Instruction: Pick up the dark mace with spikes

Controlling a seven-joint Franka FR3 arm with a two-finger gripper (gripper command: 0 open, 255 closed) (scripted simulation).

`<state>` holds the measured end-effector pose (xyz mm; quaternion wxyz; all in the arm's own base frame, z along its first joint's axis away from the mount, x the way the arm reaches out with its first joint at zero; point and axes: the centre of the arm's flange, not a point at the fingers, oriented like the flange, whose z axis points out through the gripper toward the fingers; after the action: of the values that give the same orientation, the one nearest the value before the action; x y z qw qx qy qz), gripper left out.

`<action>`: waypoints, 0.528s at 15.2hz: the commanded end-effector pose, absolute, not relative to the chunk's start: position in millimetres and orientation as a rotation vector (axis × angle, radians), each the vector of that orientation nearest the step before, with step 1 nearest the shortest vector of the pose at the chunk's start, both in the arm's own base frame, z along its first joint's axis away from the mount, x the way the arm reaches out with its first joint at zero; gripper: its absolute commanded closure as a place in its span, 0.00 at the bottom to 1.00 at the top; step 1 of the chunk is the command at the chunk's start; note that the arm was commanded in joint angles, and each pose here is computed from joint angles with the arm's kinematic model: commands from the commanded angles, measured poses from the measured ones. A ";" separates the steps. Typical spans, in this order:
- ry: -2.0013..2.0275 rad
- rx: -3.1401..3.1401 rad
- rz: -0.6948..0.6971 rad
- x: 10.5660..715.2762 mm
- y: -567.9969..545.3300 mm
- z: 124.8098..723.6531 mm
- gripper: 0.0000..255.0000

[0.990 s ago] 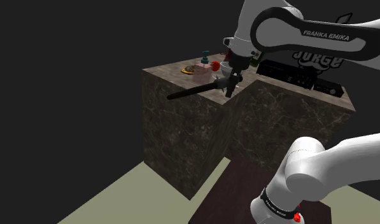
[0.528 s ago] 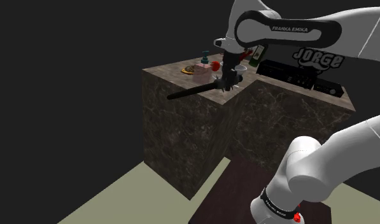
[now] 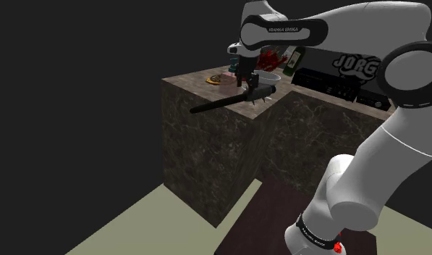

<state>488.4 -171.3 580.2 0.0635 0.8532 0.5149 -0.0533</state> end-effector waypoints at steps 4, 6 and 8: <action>1.683 2.497 -0.189 511.8 -176.8 558.0 0.00; 1.683 2.497 -0.189 511.8 -176.8 547.5 0.00; 1.683 2.497 -0.189 511.8 -176.8 536.9 0.00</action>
<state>511.8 -176.8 542.1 0.0621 0.8262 0.5564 -0.0625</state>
